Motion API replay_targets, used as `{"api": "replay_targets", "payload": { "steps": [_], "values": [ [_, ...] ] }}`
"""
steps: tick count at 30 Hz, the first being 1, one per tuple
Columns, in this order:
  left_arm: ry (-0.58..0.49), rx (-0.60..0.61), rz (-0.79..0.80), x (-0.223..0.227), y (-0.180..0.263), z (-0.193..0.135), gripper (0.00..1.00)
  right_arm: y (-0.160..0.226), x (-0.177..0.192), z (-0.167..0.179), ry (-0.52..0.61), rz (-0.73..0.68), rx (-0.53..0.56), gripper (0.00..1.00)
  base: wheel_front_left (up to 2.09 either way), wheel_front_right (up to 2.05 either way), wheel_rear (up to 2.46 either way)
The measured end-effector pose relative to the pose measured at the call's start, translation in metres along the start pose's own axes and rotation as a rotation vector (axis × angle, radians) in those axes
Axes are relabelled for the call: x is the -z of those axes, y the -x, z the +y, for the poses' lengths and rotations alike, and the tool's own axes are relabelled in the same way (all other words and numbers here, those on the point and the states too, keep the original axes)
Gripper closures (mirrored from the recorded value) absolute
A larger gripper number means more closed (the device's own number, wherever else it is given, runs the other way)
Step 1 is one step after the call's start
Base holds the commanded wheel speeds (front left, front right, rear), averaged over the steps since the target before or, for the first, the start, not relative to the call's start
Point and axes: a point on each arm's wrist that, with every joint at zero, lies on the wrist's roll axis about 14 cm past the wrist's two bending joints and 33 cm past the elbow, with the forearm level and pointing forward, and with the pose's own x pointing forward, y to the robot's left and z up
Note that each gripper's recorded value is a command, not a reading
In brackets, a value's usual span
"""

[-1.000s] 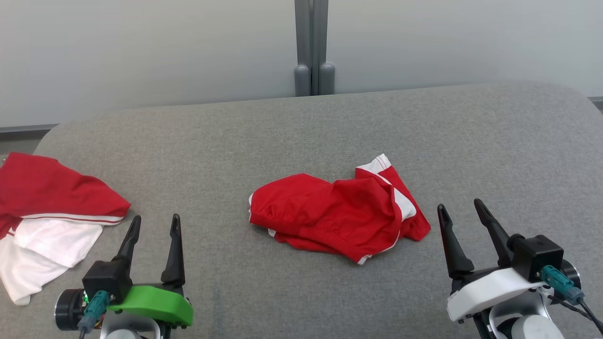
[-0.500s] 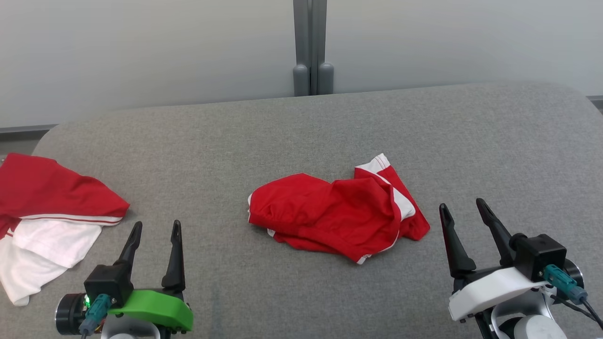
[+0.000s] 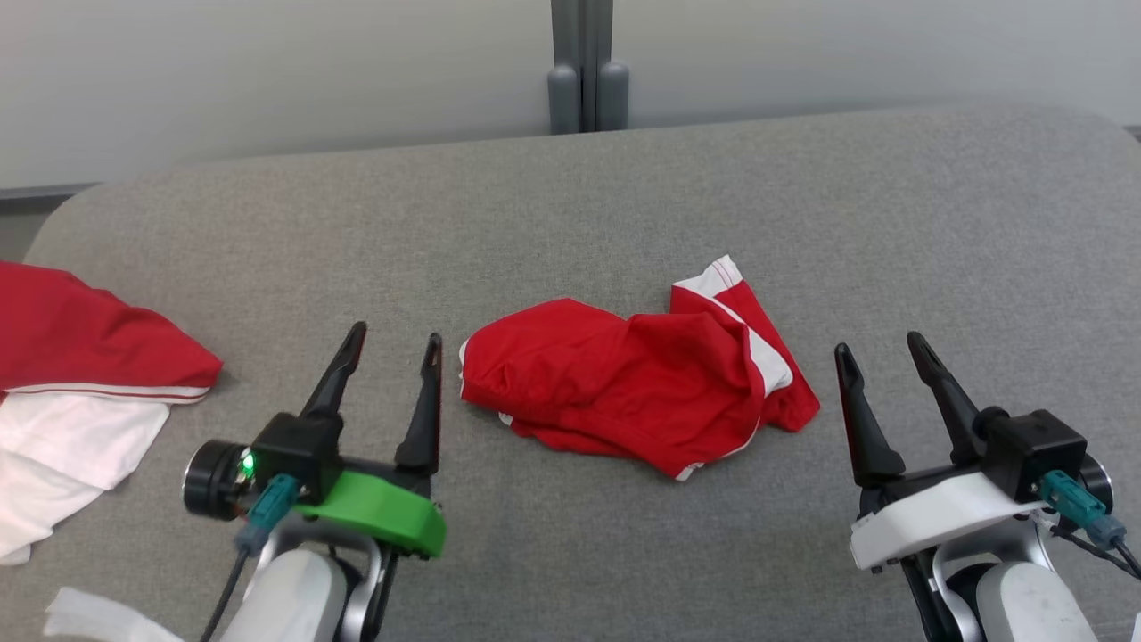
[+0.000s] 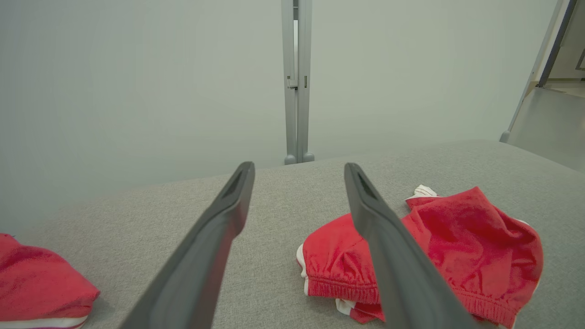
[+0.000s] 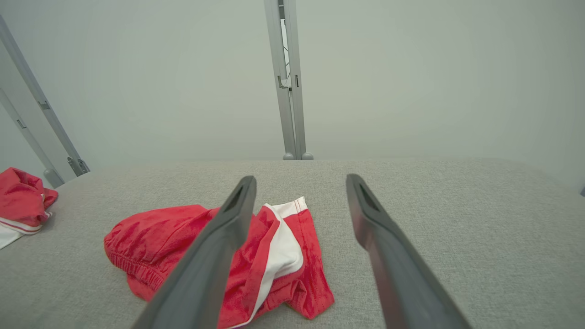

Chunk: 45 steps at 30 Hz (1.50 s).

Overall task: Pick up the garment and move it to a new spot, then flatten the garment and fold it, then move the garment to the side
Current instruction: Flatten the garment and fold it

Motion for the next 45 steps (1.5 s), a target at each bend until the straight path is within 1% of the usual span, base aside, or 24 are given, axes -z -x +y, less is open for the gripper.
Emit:
{"api": "replay_targets", "payload": {
  "steps": [2, 6, 10, 13, 18, 21, 23, 25, 26, 31, 36, 40, 45],
  "values": [
    [-0.004, 0.064, 0.011, 0.002, -0.013, -0.018, 0.00, -0.007, 0.003, -0.003, 0.002, 0.005, 0.002, 0.00, 0.00, 0.00, 0.00],
    [0.037, 0.221, 0.085, 0.025, -0.029, -0.066, 0.00, -0.017, 0.012, -0.012, 0.005, 0.021, 0.017, 0.00, 0.00, 0.00, 0.00],
    [0.072, 0.367, 0.223, 0.065, -0.026, -0.111, 0.00, -0.021, 0.026, -0.023, 0.002, 0.051, 0.047, 0.00, 0.00, 0.00, 0.00],
    [0.087, 0.455, 0.314, 0.091, -0.020, -0.136, 0.00, -0.023, 0.034, -0.031, 0.000, 0.064, 0.068, 0.00, 0.00, 0.00, 0.00],
    [0.089, 0.565, 0.435, 0.125, -0.013, -0.164, 0.00, -0.025, 0.042, -0.042, -0.004, 0.071, 0.098, 0.00, 0.00, 0.00, 0.00],
    [0.084, 0.601, 0.503, 0.144, -0.008, -0.172, 0.00, -0.024, 0.048, -0.048, -0.003, 0.084, 0.116, 0.00, 0.00, 0.00, 0.00],
    [0.078, 0.611, 0.540, 0.154, -0.007, -0.173, 0.10, -0.023, 0.052, -0.052, -0.002, 0.094, 0.128, 0.00, 0.00, 0.00, 0.00],
    [0.082, 0.616, 0.563, 0.162, -0.007, -0.174, 0.53, -0.023, 0.054, -0.055, -0.002, 0.097, 0.138, 0.00, 0.00, 0.00, 0.00],
    [0.083, 0.617, 0.565, 0.163, -0.008, -0.174, 1.00, -0.023, 0.055, -0.056, -0.001, 0.098, 0.141, 0.00, 0.00, 0.00, 0.00],
    [0.100, 0.617, 0.529, 0.156, -0.012, -0.174, 1.00, -0.023, 0.057, -0.060, -0.003, 0.101, 0.151, 0.00, 0.00, 0.00, 0.00],
    [0.101, 0.591, 0.416, 0.126, -0.025, -0.166, 1.00, -0.026, 0.054, -0.052, -0.016, 0.087, 0.131, 0.00, 0.00, 0.00, 0.00],
    [0.091, 0.524, 0.342, 0.100, -0.034, -0.143, 1.00, -0.029, 0.051, -0.046, -0.023, 0.077, 0.113, 0.00, 0.00, 0.00, 0.00],
    [0.074, 0.391, 0.302, 0.076, -0.042, -0.098, 1.00, -0.032, 0.049, -0.038, -0.035, 0.070, 0.092, 0.00, 0.00, 0.00, 0.00]
  ]
}}
